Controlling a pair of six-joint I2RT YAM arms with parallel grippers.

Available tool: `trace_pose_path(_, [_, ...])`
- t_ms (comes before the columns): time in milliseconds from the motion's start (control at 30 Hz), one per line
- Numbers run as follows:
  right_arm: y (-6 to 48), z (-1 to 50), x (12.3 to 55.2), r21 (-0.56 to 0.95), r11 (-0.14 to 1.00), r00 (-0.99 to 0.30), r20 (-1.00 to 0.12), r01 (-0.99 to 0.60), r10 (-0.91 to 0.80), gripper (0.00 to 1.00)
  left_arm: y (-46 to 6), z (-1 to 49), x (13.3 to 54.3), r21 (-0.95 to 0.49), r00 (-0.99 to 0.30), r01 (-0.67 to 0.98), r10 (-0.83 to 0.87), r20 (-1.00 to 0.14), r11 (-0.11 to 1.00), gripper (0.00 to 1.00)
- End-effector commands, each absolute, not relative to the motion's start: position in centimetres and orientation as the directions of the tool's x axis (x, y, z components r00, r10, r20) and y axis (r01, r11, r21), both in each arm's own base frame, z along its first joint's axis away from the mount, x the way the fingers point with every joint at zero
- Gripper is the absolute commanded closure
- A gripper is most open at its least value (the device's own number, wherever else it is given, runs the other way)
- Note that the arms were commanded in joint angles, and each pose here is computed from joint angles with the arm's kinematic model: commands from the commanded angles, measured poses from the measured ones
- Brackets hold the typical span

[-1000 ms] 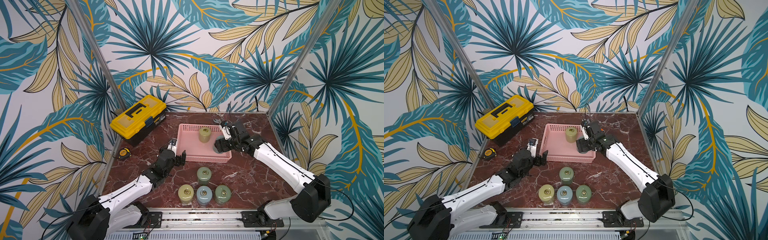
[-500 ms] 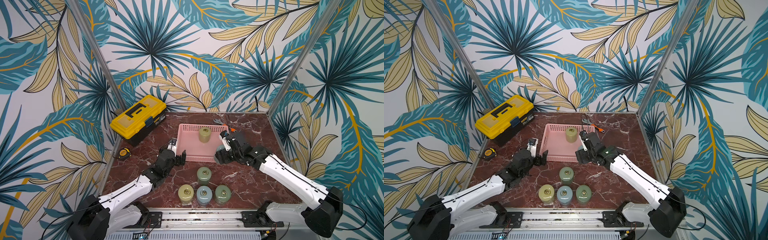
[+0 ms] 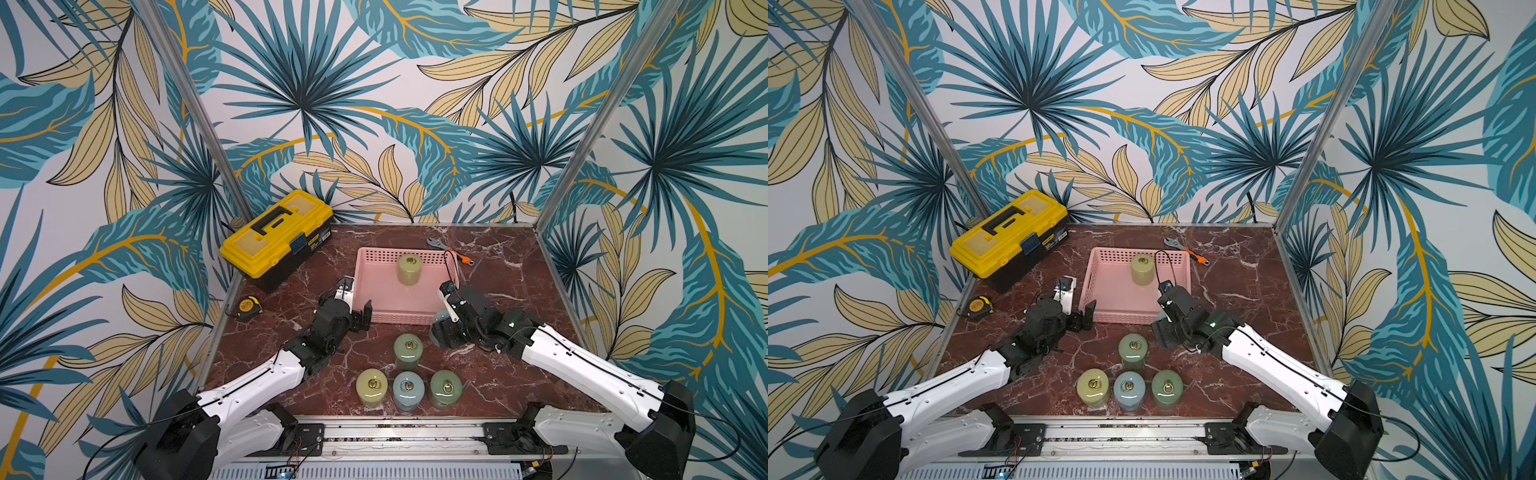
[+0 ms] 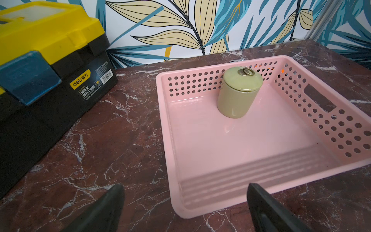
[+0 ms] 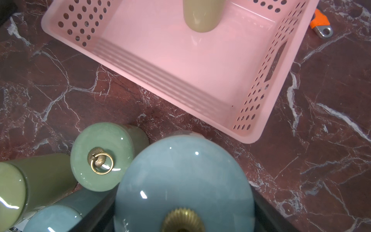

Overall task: Take the tea canister out of the basket
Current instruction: Place the tea canister at the center of the board.

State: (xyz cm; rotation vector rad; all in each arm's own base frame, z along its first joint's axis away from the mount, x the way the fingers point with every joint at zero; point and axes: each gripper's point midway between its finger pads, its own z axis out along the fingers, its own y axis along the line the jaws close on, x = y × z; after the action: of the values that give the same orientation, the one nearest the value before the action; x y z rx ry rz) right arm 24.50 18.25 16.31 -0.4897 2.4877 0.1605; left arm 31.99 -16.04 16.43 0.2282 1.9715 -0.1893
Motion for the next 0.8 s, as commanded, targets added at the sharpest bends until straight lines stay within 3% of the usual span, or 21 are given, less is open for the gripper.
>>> trace_pose_path(0, [18.4,17.4,24.9,0.03,0.94,-0.734,-0.633,-0.34,-0.245,0.58,-15.8,16.0,31.8,-0.021,-0.388,0.25,0.08,-0.918,0.968,0.0])
trace_pose_path(767, [19.3,12.5,23.0,0.068,0.96,-0.792,-0.582,-0.273,-0.184,0.58,-16.0,15.8,31.9,-0.022,-0.394,0.253,0.082,-0.915,0.967,0.0])
